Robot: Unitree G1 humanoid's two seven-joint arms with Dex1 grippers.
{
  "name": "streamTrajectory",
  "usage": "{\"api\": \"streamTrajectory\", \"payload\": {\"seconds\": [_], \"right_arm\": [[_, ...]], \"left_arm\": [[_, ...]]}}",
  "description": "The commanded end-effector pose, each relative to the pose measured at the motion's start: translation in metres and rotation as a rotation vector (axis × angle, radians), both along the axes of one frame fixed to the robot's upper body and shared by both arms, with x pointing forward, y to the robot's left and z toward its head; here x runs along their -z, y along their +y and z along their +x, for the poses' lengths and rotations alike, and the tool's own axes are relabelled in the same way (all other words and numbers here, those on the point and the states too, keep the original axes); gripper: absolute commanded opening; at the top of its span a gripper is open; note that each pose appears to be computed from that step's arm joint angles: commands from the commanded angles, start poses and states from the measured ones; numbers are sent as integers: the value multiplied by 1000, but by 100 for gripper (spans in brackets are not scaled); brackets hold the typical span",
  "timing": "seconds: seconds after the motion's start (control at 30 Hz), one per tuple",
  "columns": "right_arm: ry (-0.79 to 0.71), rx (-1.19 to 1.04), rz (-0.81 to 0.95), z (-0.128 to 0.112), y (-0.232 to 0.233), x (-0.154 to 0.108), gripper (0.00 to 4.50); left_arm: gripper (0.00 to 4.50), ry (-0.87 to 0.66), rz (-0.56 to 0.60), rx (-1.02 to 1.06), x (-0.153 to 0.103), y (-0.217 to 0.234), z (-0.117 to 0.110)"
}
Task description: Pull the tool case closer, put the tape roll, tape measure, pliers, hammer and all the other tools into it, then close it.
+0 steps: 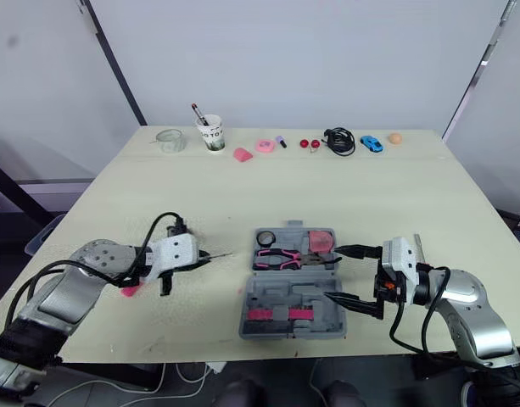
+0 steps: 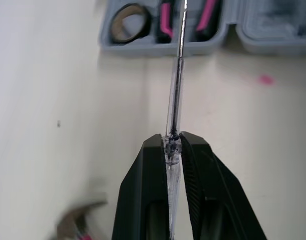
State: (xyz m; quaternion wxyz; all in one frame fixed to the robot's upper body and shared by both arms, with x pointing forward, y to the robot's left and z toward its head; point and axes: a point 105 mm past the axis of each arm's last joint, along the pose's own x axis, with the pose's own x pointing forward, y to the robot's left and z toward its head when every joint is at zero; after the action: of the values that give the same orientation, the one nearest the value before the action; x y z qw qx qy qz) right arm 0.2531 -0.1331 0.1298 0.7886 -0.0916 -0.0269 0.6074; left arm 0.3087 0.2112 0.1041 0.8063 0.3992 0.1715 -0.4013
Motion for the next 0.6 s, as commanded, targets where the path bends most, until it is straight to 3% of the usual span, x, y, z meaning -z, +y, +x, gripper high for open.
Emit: {"api": "streamTrajectory", "payload": {"seconds": [0.03, 0.1, 0.33, 0.47, 0.6], "right_arm": [[-53, -10, 5, 3, -5, -12, 450], [-55, -15, 1, 4, -5, -12, 450], [-63, -15, -20, 8, -10, -11, 450], [-68, -9, -20, 9, -11, -11, 450], [-67, -5, -25, 7, -11, -9, 450]], "left_arm": [[7, 27, -278, -248, -20, -3, -9], [7, 75, -395, -373, -18, -5, -20], [7, 166, -557, -637, -6, -19, -36], [7, 216, -535, -817, 8, -15, -40], [7, 231, -433, -923, 17, -8, -43]]}}
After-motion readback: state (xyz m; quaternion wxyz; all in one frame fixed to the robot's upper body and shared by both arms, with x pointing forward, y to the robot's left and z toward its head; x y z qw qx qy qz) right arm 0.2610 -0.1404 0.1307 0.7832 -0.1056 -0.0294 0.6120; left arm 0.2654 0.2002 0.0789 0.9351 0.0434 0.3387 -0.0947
